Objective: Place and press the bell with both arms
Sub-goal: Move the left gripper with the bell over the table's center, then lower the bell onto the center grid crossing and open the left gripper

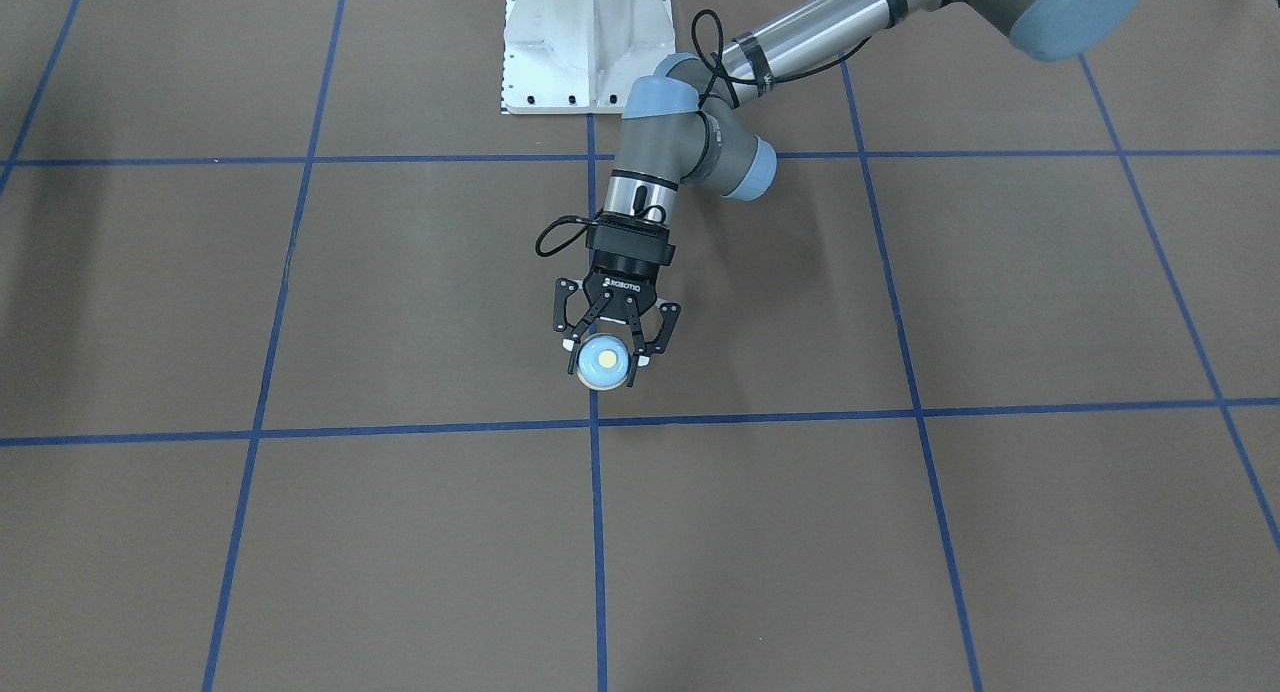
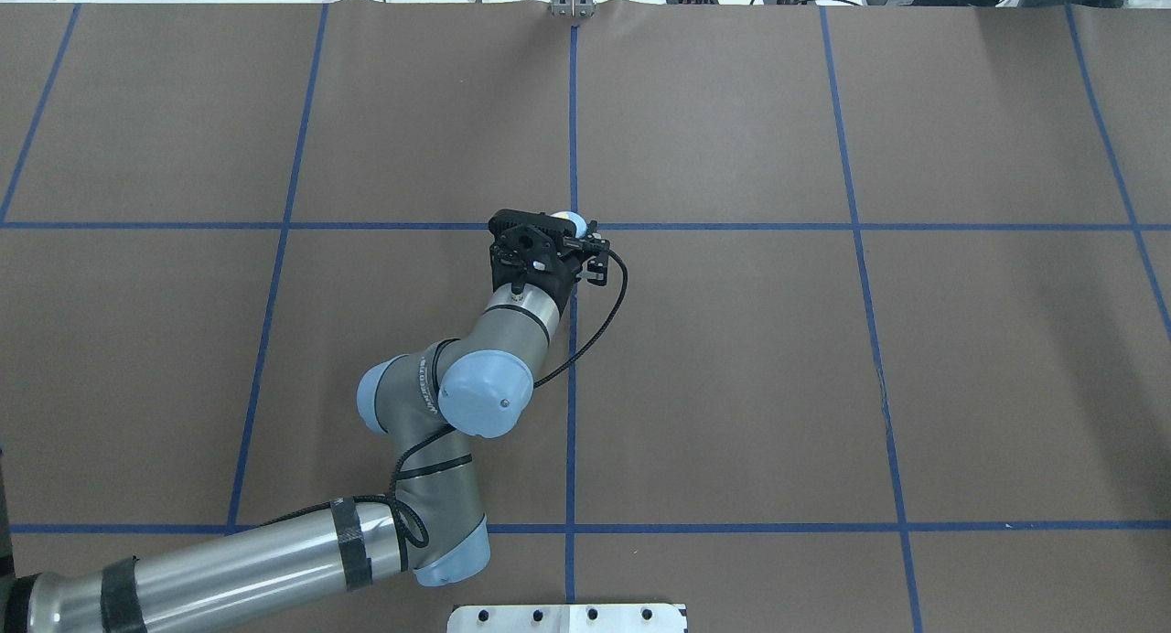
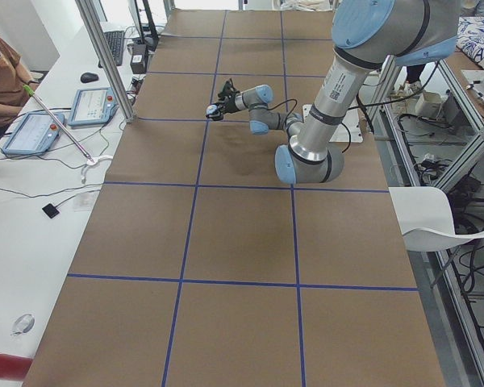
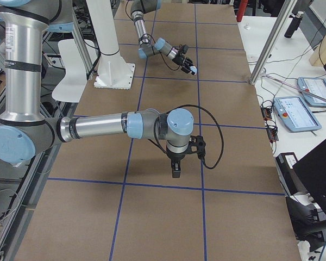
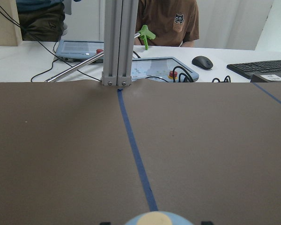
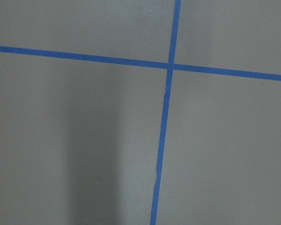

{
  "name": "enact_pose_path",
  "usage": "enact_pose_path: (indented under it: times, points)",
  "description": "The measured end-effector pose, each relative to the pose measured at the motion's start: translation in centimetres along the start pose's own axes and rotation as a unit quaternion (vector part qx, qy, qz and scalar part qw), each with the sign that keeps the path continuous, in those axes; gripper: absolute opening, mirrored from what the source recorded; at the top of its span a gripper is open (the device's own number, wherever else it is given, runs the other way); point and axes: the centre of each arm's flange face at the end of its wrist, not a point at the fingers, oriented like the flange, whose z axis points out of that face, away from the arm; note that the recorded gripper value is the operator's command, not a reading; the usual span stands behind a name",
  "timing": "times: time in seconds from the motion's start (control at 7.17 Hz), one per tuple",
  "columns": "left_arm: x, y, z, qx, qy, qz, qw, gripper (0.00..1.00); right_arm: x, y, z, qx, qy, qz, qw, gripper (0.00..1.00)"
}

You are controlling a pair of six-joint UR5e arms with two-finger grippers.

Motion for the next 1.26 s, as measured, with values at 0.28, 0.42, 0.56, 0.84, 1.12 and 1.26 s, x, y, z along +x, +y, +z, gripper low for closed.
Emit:
enact_pose_path:
  times: [0.28,0.42,0.56,0.84,1.12,1.26]
  points:
    - [2.5,0.6,0.7,0.002,-0.006,0.022,0.9997,0.00,0.2,0.1,0.2,-0.002,0.000,0.001,1.0000,1.00]
    - [3.5,0.6,1.3,0.001,-0.009,0.033,0.9994,0.00,0.4,0.1,0.4,-0.004,0.000,0.003,1.0000,1.00]
    - [4.2,0.8,1.8,-0.001,-0.012,0.039,0.9992,0.00,0.6,0.2,0.6,-0.007,-0.001,0.006,1.0000,1.00]
    - [4.5,1.3,2.5,-0.005,-0.018,0.047,0.9987,0.00,0.8,0.2,0.9,-0.009,-0.001,0.008,0.9999,1.00]
    - [4.1,1.7,2.9,-0.007,-0.023,0.052,0.9984,0.00,0.8,0.2,0.9,-0.009,-0.001,0.008,0.9999,1.00]
    - [3.9,2.0,3.0,-0.009,-0.026,0.054,0.9982,0.17,0.8,0.2,0.9,-0.009,-0.001,0.008,0.9999,1.00]
